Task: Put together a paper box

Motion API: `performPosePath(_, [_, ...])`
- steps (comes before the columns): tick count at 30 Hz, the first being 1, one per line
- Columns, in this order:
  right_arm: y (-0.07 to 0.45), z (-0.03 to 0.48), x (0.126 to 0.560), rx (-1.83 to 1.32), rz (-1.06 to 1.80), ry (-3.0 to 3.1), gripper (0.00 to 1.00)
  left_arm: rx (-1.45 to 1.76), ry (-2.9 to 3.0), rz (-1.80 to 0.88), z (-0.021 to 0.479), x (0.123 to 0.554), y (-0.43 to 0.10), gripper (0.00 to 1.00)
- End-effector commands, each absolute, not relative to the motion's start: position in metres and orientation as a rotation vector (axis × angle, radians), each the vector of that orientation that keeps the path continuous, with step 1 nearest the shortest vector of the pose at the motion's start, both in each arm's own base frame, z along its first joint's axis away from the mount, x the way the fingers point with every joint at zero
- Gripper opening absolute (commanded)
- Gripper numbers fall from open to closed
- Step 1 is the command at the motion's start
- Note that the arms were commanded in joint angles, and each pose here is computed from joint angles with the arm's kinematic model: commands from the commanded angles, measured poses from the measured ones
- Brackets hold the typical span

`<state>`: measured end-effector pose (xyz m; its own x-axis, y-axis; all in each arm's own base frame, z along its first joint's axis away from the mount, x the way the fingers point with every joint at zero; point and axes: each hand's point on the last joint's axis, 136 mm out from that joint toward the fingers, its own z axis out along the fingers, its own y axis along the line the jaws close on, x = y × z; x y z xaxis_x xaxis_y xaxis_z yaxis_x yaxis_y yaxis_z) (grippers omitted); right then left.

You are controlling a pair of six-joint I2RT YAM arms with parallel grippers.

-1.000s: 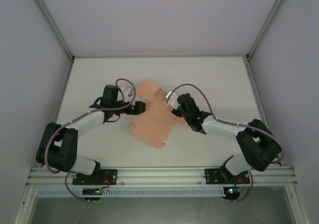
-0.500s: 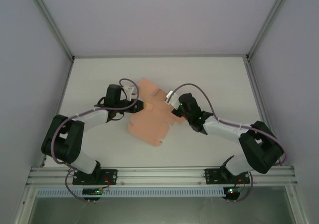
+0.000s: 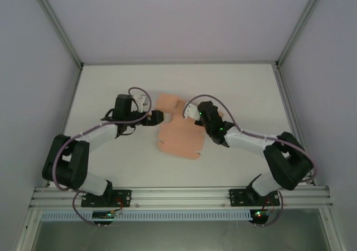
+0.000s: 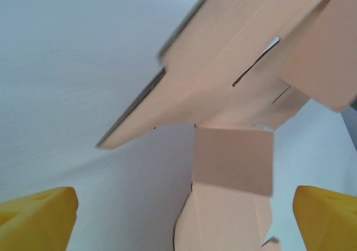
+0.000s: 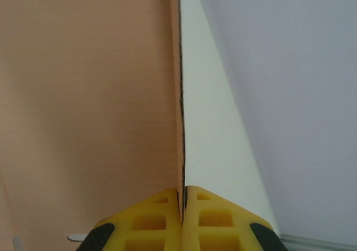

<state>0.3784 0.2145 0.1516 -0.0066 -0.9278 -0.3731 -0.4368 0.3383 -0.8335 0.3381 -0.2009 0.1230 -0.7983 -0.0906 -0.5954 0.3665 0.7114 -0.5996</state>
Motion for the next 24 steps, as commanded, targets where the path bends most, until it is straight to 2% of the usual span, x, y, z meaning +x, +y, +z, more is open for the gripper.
performPosePath(1, [0.222, 0.190, 0.403, -1.275, -0.924, 1.366, 0.00, 0.040, 2.332, -0.817, 0.129, 0.352, -0.157, 1.00])
performPosePath(5, [0.243, 0.176, 0.408, -1.356, -1.047, 1.190, 0.00, -0.176, 2.336, -0.647, 0.133, 0.371, -0.109, 1.00])
performPosePath(10, [0.258, 0.164, 0.408, -1.326, -1.035, 1.120, 0.00, -0.306, 2.340, -0.484, 0.128, 0.400, -0.078, 1.00])
performPosePath(18, [0.263, 0.128, 0.400, -1.365, -1.003, 1.085, 0.00, -0.235, 2.366, -0.472, 0.098, 0.437, -0.090, 0.99])
performPosePath(24, [0.258, 0.122, 0.396, -1.358, -1.004, 1.108, 0.00, 0.061, 2.327, -0.576, 0.095, 0.436, -0.145, 0.95])
